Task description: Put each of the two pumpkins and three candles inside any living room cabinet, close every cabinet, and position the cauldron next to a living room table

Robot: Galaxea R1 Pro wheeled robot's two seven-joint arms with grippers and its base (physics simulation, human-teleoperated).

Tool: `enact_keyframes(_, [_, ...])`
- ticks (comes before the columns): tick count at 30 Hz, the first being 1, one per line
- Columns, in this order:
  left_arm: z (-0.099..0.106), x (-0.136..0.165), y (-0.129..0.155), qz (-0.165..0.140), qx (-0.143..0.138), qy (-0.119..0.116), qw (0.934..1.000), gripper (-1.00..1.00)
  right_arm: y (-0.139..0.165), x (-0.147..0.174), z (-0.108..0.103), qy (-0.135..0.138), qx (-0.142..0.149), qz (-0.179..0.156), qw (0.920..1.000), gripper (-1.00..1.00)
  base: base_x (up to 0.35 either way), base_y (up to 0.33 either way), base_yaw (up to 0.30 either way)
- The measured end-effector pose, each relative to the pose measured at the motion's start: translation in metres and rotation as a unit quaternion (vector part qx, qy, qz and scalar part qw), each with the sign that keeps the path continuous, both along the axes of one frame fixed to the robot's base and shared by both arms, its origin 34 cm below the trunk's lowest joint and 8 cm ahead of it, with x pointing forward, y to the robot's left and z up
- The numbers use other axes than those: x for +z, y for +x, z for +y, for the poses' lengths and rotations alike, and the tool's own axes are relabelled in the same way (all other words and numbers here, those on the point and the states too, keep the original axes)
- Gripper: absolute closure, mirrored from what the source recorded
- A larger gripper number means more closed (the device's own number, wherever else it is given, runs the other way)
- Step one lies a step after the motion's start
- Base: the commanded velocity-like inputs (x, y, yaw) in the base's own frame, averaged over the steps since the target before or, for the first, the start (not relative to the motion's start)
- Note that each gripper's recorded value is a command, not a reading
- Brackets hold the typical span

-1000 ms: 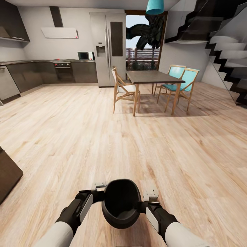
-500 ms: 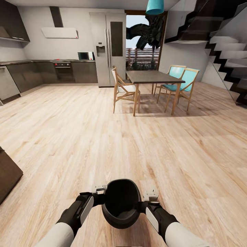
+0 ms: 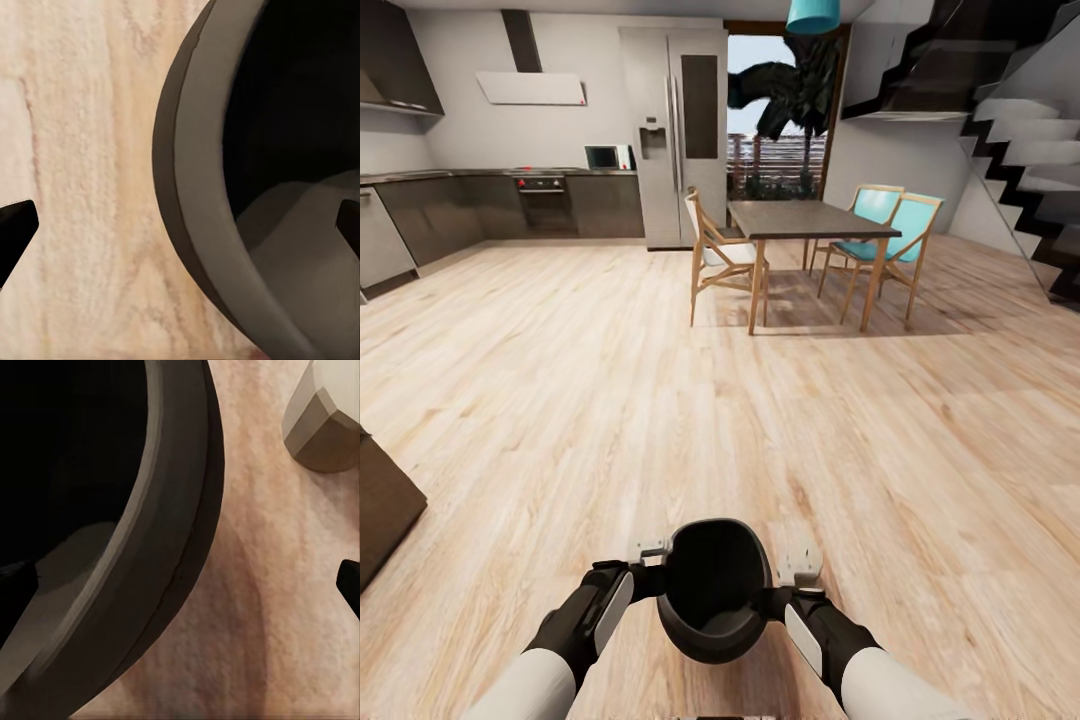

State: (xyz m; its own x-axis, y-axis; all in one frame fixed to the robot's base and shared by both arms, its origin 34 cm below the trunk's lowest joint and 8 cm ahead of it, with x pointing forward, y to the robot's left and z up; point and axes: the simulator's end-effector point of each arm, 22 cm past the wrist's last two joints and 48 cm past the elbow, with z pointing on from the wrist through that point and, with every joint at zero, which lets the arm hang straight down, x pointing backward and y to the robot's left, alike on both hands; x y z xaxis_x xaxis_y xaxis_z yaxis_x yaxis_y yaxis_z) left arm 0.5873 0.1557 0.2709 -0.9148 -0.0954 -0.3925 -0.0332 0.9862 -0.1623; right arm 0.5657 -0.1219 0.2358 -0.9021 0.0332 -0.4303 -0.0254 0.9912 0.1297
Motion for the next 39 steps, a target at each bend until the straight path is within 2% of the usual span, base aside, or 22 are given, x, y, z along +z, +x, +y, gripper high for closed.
enact_keyframes(12, [-0.001,-0.025,-0.010,0.020,0.001,-0.001,0.9998,-1.00,-0.013,-0.024,0.000,0.001,-0.001,0.024,0.9997,-1.00,0.000,0.000,0.000])
enact_keyframes(24, [-0.001,-0.024,-0.007,0.012,0.002,-0.001,0.9999,-1.00,-0.013,-0.024,0.000,0.002,-0.001,0.024,0.9997,-1.00,0.000,0.000,0.000])
enact_keyframes(30, [-0.001,-0.034,-0.012,0.022,0.002,-0.001,0.9998,-1.00,-0.019,-0.034,0.000,0.002,-0.001,0.034,0.9994,-1.00,0.000,0.000,0.000])
enact_keyframes(39, [-0.001,-0.034,-0.012,0.022,0.001,-0.001,0.9998,-1.00,-0.019,-0.034,0.000,0.002,-0.002,0.034,0.9994,-1.00,0.000,0.000,0.000])
